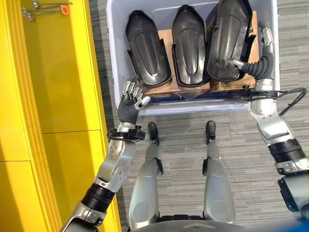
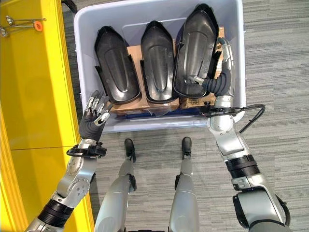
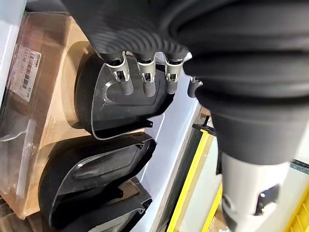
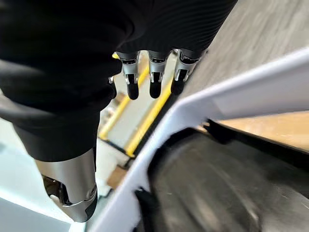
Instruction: Move parts from the plastic box to the shelf.
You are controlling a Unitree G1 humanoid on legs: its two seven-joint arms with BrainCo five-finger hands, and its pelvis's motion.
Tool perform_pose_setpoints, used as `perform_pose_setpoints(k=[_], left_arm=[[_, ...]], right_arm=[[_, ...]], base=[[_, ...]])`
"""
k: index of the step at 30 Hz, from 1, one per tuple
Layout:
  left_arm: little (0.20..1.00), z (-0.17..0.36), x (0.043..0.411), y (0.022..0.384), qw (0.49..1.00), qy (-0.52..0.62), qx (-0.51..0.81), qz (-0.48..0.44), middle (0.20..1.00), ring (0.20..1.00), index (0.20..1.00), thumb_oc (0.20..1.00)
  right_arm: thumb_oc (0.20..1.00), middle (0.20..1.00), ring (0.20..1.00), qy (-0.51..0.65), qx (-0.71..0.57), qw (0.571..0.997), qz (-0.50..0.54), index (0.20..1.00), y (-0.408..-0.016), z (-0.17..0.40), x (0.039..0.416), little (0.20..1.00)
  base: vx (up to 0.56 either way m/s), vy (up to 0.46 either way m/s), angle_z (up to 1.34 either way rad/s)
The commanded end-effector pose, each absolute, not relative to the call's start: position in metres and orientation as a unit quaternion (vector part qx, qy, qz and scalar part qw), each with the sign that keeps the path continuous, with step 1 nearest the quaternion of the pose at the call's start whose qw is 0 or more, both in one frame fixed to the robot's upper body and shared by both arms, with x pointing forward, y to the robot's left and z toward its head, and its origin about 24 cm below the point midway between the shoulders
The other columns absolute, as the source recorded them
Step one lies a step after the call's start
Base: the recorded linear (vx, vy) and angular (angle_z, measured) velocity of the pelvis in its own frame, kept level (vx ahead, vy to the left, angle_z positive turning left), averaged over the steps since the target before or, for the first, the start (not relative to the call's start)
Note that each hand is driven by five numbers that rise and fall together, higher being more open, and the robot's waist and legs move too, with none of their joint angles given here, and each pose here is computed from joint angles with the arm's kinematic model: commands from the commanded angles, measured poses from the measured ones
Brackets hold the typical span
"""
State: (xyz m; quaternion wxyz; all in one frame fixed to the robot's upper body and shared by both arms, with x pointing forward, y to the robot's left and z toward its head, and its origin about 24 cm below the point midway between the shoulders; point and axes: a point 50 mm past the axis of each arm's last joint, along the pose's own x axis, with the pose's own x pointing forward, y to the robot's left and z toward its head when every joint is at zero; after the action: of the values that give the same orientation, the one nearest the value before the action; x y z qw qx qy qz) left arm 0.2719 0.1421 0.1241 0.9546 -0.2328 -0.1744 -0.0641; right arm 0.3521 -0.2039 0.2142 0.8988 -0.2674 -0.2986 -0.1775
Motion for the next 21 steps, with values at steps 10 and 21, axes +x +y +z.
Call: perform_pose_setpoints(k=[10,21], left_arm=[[1.000,0.149,0.266,0.145,0.939,-0.240,-0.235,-0.071,1.000,1.000,1.000,1.000],[1.000,0.150,0.265,0.144,0.939,-0.243,-0.234,-0.073,1.000,1.000,1.000,1.000]], right_arm=[[1.000,1.000,1.000,-0.365,-0.218,0.882,-0.205,1.000,-0.200,0.257,0.354,1.000],[1.000,1.000,1.000,-0.377,-0.229,0.861,-0.255,1.000,-0.217,0.257,0.344,1.000]], base=[[0.00,0.000,0.00],[0.00,0.000,0.00]])
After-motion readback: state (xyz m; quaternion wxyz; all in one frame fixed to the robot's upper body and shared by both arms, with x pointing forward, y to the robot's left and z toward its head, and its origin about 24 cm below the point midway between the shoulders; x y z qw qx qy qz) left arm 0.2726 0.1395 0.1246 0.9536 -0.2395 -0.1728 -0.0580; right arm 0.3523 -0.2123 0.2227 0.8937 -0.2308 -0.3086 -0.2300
